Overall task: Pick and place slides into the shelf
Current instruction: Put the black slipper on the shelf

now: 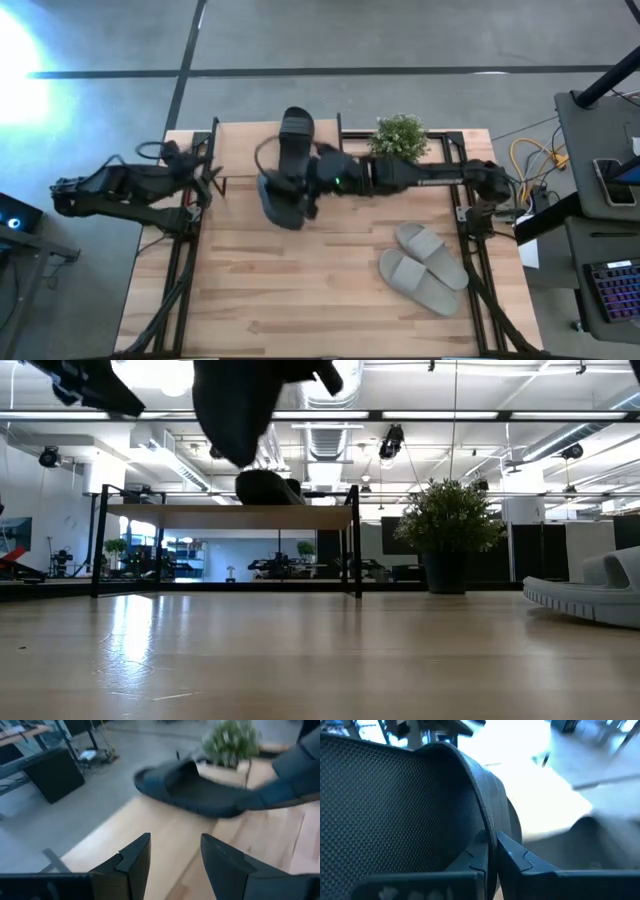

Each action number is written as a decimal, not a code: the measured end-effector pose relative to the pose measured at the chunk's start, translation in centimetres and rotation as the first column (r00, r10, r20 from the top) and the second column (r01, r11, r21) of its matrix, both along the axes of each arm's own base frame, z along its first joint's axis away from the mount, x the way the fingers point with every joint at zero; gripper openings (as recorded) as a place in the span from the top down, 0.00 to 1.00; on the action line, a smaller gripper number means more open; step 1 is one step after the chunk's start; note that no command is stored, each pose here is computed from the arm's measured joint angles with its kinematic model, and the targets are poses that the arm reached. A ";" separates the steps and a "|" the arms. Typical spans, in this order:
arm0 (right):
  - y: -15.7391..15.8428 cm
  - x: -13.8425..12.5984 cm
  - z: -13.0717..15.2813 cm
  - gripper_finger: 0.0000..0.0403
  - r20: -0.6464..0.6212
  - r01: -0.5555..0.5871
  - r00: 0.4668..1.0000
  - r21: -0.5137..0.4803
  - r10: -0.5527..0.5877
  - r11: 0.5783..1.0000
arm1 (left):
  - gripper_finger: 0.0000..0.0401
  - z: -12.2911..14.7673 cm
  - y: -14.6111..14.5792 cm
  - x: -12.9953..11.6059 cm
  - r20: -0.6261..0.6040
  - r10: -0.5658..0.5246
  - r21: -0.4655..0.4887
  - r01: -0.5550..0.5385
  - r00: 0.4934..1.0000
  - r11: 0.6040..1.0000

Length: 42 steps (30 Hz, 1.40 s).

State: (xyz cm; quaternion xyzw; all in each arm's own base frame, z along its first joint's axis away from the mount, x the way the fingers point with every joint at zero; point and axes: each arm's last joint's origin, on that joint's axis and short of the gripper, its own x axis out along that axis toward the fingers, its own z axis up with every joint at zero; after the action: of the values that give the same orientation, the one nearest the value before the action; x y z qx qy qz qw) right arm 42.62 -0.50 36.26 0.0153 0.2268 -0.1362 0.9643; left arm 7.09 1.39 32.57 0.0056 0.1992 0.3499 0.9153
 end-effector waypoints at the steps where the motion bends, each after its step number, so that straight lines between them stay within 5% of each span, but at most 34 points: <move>1: -0.7 0.5 0.5 0.96 0.010 0.005 1.000 -0.026 -0.005 1.000 | 0.60 0.3 0.1 -0.6 0.028 0.008 0.002 -0.008 1.000 1.000; 10: -6.5 8.2 -0.6 0.96 0.015 0.070 0.998 -0.308 -0.069 0.949 | 0.60 0.9 0.6 -6.0 0.234 0.040 -0.010 -0.039 0.971 0.999; 16: -9.0 10.1 -3.5 0.96 0.051 0.217 0.972 -0.557 -0.228 0.801 | 0.60 0.7 0.7 -7.1 0.281 0.041 -0.015 -0.038 0.959 0.999; 22: -11.6 9.7 -5.8 0.96 -0.070 0.161 0.969 -0.551 -0.237 0.819 | 0.60 -0.1 0.6 -6.1 0.221 0.034 -0.006 -0.034 0.975 0.999; 35: -15.1 10.1 -8.7 0.95 -0.067 0.188 0.959 -0.574 -0.274 0.797 | 0.60 -1.0 0.4 -2.8 0.102 0.042 0.012 -0.044 0.994 0.999; 42: -15.0 10.1 -8.9 0.82 -0.095 0.143 0.966 -0.575 -0.239 0.806 | 0.60 -1.0 0.3 -1.9 0.060 0.046 0.020 -0.047 0.997 0.999</move>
State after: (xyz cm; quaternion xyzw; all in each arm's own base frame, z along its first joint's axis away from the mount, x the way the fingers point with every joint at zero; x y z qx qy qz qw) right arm 52.72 -15.50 27.35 -0.2581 0.2517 -0.2942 0.8852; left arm 5.20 1.67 31.53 0.0002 0.1683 0.3734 0.9123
